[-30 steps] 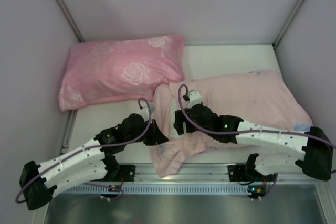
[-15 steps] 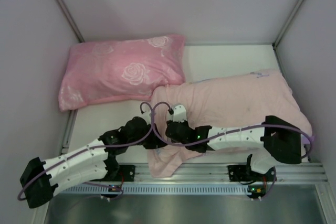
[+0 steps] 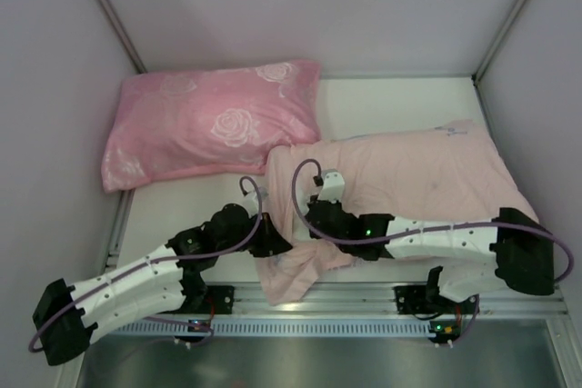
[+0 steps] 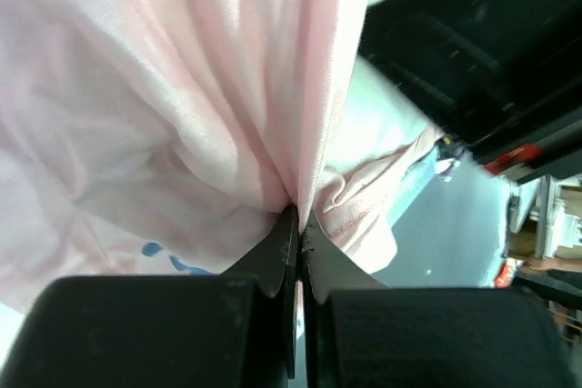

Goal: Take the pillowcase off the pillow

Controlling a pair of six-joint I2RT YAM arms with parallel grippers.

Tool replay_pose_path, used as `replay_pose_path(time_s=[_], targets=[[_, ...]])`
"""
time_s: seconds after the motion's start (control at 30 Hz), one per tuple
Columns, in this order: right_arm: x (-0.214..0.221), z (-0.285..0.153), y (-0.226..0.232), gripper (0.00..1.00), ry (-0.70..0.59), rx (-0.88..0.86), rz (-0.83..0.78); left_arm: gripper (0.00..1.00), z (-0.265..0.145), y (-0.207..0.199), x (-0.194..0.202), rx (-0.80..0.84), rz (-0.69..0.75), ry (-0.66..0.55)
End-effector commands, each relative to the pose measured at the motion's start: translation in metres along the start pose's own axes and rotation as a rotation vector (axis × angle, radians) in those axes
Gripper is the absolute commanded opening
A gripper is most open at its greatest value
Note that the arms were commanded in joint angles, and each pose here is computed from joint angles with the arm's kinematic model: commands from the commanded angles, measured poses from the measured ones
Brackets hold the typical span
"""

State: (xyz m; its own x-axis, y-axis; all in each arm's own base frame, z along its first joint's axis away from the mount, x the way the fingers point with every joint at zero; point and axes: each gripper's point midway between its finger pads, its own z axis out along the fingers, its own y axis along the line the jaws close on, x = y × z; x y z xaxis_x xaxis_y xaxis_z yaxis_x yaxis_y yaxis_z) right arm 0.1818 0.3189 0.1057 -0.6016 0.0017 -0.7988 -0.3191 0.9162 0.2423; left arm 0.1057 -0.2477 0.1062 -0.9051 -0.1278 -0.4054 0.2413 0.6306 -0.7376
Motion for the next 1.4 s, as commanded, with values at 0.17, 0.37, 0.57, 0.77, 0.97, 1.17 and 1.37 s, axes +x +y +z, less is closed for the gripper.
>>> replay_pose_path(time_s=[0.17, 0.37, 0.57, 0.77, 0.97, 1.17, 1.37], targets=[[-0.104, -0.024, -0.010, 0.00, -0.201, -0.167, 0.291, 0.00, 0.000, 0.002, 0.046, 0.070, -0.023, 0.211], [-0.155, -0.047, 0.000, 0.00, -0.296, -0.393, 0.502, 0.00, -0.002, 0.003, 0.059, 0.102, -0.026, 0.255], [-0.168, -0.053, -0.003, 0.00, -0.289, -0.608, 0.730, 0.00, 0.002, 0.013, 0.061, 0.087, -0.017, 0.235], [-0.194, -0.112, 0.005, 0.00, -0.320, -0.782, 0.755, 0.00, 0.021, 0.096, 0.067, -0.321, -0.093, 0.208], [-0.198, -0.145, -0.020, 0.00, -0.285, -0.756, 0.706, 0.00, 0.018, 0.132, 0.029, -0.611, -0.169, -0.012], [-0.184, -0.153, -0.018, 0.00, -0.218, -0.726, 0.438, 0.00, 0.012, 0.099, -0.020, -0.489, -0.180, -0.234], [-0.106, -0.156, 0.042, 0.55, -0.006, -0.698, 0.107, 0.00, 0.030, -0.023, -0.012, 0.188, -0.001, -0.107]])
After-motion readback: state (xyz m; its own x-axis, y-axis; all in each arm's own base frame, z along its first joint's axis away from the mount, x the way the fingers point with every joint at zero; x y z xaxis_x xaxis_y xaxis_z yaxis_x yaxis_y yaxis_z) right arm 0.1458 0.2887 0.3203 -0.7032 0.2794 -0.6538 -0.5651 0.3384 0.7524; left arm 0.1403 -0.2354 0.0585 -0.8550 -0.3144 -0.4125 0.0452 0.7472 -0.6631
